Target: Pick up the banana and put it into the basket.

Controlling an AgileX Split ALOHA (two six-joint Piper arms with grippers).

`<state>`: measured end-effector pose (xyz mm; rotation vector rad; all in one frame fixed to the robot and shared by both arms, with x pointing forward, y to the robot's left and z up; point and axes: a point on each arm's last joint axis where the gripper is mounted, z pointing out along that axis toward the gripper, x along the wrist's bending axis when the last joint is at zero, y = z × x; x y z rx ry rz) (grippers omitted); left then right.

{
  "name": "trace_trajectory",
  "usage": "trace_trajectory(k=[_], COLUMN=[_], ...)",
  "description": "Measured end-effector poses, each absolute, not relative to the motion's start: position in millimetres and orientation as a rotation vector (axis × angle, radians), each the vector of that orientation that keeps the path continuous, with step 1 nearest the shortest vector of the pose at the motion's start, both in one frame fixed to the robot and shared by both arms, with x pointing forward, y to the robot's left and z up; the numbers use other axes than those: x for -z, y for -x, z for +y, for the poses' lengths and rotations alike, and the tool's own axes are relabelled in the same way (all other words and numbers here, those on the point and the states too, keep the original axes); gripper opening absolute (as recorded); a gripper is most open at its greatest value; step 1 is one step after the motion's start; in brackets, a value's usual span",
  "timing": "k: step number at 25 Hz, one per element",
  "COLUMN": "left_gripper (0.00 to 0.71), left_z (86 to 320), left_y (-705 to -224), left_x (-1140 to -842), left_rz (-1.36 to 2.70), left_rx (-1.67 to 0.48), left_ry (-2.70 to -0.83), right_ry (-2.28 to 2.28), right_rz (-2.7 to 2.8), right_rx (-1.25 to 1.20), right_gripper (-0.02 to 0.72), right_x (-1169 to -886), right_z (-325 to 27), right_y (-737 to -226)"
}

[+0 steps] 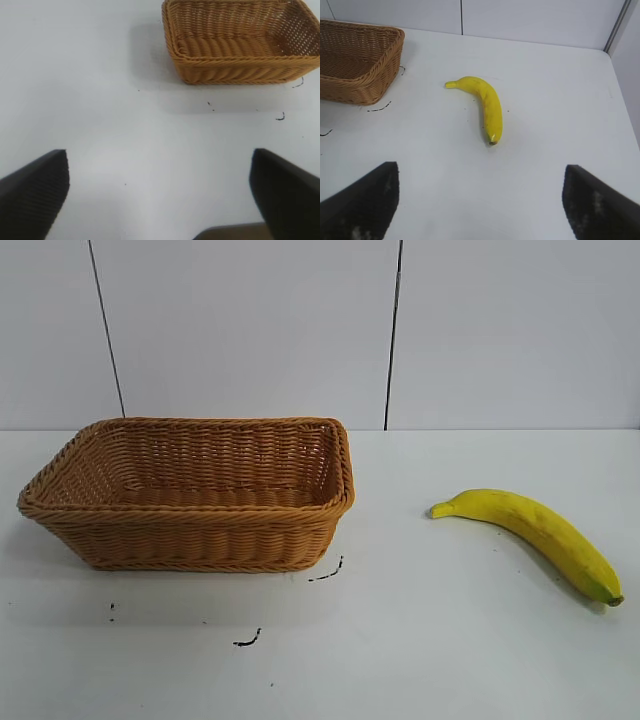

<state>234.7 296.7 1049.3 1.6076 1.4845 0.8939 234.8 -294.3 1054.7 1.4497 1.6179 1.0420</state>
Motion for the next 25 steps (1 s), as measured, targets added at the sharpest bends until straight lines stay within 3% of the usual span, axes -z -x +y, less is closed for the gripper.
trace_trajectory(k=[9,13,25], left_gripper=[0.695,0.695,0.695], left_z=[297,297,297], left_y=[-235,-235,-235], left_x=[-1049,-1049,-1049], left_rz=[1.485,1.485,1.485], left_rx=[-0.894,-0.894,-0.894], left_ry=[-1.608,-1.608,-1.608], right_ry=[-1.463,-1.554,-1.780], right_rz=[1.610,1.591,1.832], right_rx=[-1.050,-1.068,-0.802], right_gripper=[0.633,0.633,0.633], right_x=[-1055,-1068,-1124], right_z=[-294,-294,-287], right_y=[-235,-244,-363])
